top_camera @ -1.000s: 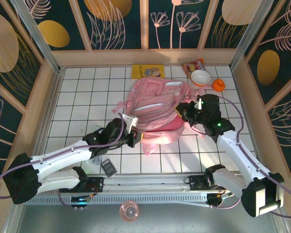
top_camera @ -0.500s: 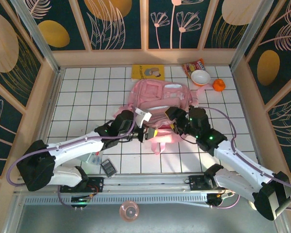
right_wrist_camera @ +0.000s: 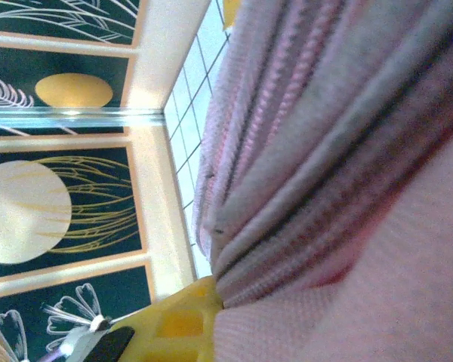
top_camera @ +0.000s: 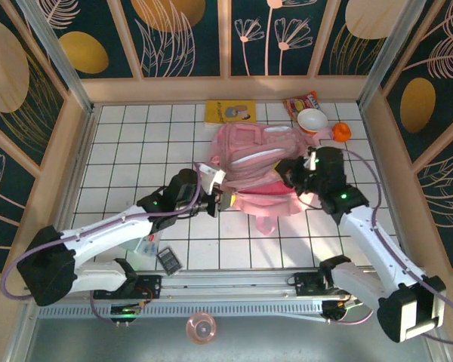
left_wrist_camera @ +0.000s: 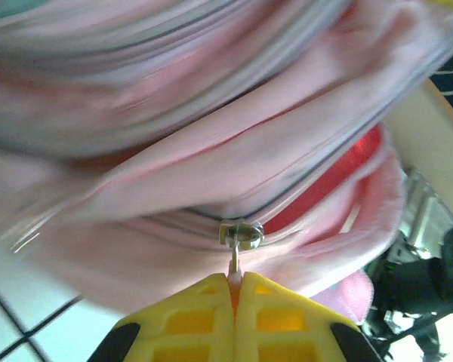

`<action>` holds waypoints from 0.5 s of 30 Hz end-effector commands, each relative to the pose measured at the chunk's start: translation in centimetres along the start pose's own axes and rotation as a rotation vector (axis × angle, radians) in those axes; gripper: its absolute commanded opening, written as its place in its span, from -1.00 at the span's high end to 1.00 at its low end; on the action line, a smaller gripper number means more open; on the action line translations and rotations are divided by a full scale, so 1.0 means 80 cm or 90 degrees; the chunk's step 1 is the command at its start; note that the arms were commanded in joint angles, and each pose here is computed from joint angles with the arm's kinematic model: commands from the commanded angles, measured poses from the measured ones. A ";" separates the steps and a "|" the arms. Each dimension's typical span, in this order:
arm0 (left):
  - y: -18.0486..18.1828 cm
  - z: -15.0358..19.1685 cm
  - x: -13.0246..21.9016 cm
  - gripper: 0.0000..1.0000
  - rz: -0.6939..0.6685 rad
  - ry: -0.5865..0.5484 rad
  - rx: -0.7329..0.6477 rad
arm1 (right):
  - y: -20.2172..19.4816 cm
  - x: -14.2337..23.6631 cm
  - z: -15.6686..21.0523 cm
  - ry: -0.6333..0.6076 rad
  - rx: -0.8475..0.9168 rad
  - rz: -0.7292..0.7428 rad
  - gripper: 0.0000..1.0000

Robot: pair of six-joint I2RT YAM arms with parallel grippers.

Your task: Pack the student bag

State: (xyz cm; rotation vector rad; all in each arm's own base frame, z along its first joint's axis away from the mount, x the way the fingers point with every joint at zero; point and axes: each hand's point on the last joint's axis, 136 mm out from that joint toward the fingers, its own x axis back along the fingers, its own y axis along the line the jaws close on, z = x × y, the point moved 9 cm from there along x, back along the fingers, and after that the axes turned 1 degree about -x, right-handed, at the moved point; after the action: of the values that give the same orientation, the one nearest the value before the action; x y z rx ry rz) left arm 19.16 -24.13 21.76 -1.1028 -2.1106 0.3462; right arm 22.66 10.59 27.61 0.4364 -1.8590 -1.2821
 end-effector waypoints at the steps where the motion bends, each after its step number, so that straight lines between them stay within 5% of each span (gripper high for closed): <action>1: 0.029 0.014 0.013 1.00 -0.082 0.005 -0.011 | 0.023 0.031 -0.017 0.062 0.112 -0.051 1.00; 15: 0.134 -0.015 0.001 1.00 -0.268 -0.114 -0.007 | 0.099 0.073 -0.053 0.173 0.205 -0.156 1.00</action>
State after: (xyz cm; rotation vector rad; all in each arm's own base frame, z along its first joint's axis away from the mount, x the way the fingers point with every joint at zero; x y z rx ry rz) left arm 24.58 -19.40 18.36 -0.7975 -2.3392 0.2867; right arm 24.71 7.45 33.96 0.7770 -1.7557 -1.0779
